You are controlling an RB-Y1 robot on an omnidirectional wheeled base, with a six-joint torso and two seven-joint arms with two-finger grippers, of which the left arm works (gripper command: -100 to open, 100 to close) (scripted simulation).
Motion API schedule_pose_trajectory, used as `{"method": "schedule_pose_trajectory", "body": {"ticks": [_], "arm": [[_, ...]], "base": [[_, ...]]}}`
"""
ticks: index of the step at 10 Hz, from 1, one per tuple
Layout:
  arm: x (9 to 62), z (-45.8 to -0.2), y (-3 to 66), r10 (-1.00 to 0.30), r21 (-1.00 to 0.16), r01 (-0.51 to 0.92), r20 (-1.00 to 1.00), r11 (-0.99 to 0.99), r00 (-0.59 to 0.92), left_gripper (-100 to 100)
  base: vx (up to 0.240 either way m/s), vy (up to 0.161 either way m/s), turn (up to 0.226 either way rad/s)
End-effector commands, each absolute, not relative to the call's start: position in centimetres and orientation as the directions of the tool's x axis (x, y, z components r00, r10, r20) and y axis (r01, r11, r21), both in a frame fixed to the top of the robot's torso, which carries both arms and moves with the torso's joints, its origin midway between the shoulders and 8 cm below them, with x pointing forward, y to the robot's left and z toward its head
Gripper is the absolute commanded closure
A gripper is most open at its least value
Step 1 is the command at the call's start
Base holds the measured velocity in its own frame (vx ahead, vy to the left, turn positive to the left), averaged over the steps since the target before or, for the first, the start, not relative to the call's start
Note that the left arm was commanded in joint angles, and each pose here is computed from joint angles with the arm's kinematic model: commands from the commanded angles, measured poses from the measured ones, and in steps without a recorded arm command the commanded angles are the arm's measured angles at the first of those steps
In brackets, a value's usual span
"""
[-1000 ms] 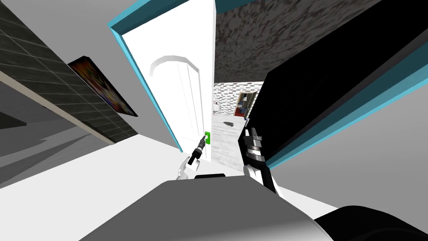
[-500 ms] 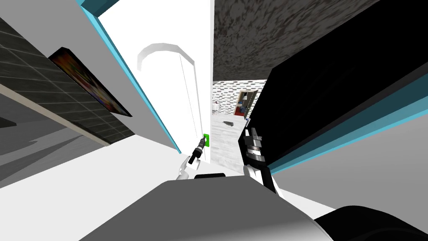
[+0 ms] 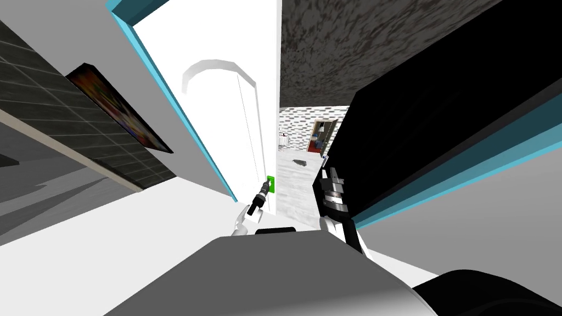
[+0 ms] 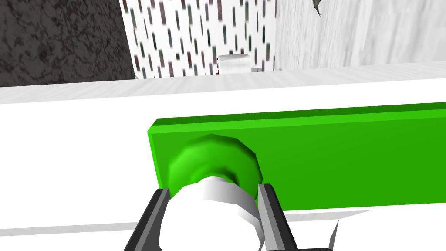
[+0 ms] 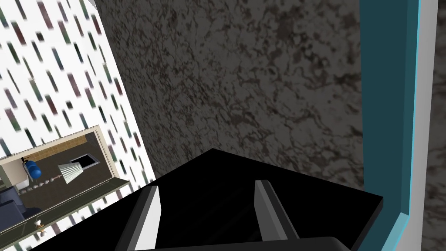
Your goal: Push the door open
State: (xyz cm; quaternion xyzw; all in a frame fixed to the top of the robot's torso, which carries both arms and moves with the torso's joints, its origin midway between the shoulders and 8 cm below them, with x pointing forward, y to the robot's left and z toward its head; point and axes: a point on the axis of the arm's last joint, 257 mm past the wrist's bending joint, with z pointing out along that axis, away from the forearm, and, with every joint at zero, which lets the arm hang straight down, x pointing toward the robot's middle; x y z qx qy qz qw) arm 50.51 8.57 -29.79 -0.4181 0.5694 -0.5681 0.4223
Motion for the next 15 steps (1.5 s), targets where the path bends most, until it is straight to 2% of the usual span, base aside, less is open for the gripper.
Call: {"method": "schedule_pose_trajectory", "body": {"ticks": [1,12,13,15], "arm": [[51.0,-29.4,9.7,-0.96,-1.0,0.013,-0.017,0.014,-0.278,100],[53.1,-29.5,16.5,-0.986,-0.999,0.012,-0.052,0.051,-0.16,100],[52.8,-29.7,16.0,-0.984,-0.999,0.006,-0.046,0.046,-0.171,-100],[52.7,-29.8,15.9,-0.984,-0.999,0.005,-0.043,0.042,-0.172,-100]], "base": [[0.156,-0.068,0.047],[0.15,-0.115,0.069],[-0.072,-0.033,0.048],[-0.168,-0.013,0.008]]}}
